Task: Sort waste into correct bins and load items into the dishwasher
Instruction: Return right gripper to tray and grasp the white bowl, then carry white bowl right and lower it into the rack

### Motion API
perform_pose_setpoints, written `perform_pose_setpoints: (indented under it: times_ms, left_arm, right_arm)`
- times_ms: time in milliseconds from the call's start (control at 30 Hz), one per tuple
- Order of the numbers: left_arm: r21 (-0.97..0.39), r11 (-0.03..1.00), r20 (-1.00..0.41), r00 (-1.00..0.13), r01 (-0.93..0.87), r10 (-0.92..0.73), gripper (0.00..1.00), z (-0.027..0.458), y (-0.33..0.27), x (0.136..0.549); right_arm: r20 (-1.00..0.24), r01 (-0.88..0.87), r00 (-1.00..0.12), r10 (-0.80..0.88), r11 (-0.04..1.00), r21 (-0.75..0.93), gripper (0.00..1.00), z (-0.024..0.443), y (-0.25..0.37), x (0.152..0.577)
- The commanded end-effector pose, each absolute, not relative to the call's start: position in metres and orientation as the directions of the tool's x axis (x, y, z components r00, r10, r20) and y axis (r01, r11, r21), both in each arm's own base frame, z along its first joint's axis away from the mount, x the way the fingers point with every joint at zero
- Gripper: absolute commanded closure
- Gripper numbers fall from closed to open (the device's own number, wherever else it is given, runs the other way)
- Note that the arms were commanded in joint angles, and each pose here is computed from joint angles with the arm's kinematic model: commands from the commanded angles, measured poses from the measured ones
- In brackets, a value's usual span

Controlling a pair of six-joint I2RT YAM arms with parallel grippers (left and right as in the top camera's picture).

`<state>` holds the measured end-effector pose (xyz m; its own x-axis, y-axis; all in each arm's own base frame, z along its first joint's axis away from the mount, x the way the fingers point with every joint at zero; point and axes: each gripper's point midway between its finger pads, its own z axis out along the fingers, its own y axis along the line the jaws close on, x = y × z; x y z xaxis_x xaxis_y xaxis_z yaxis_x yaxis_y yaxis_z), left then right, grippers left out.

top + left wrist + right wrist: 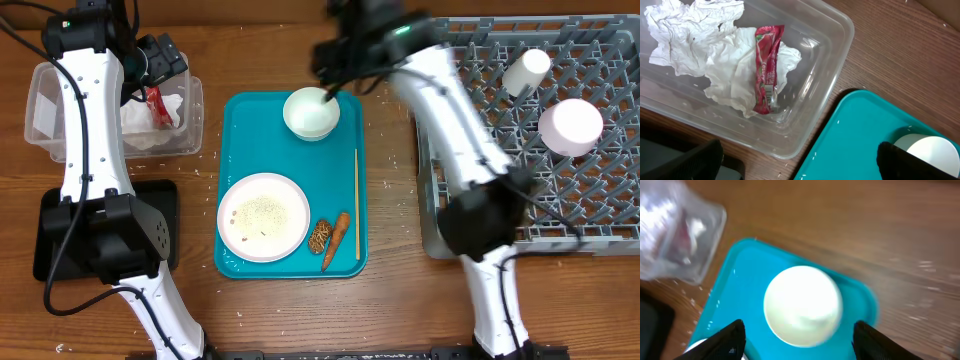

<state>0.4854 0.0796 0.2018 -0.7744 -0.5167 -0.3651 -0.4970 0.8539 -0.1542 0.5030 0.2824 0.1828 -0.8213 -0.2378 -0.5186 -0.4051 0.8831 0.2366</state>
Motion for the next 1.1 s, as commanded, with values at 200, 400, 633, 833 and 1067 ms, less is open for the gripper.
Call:
perform_pose_setpoints:
  times_ms: [200, 400, 633, 833, 1067]
  left_arm:
    - [-0.156, 0.850, -0.385, -0.762, -0.503, -0.522, 0.00, 0.210, 0.078, 0.485]
    - [-0.156, 0.850, -0.385, -0.762, -0.503, -0.522, 0.00, 0.210, 0.078, 0.485]
    - [-0.156, 0.850, -0.385, -0.762, -0.503, -0.522, 0.00, 0.210, 0.078, 0.485]
    - [-0.156, 0.850, -0.385, -0.762, -0.503, -0.522, 0.00, 0.210, 0.078, 0.485]
    - [-0.157, 0.850, -0.385, -0.761, -0.503, -0.522, 0.00, 0.210, 0.078, 0.485]
  right_arm:
    - [-0.446, -0.439, -0.805, -0.391, 0.899, 0.004, 0.32, 0.091, 0.329, 0.491]
    - [-0.411, -0.471, -0.803, -0.431, 0.882, -0.003, 0.36, 0.062, 0.347, 0.480]
    - [-0.365, -0.473, -0.819, -0.443, 0.881, -0.010, 0.47, 0.038, 0.345, 0.475]
    - [-0.351, -0.467, -0.828, -0.438, 0.884, -0.003, 0.85, 0.037, 0.345, 0.471]
    - [-0.358, -0.436, -0.842, -0.403, 0.900, 0.014, 0.96, 0.061, 0.343, 0.467]
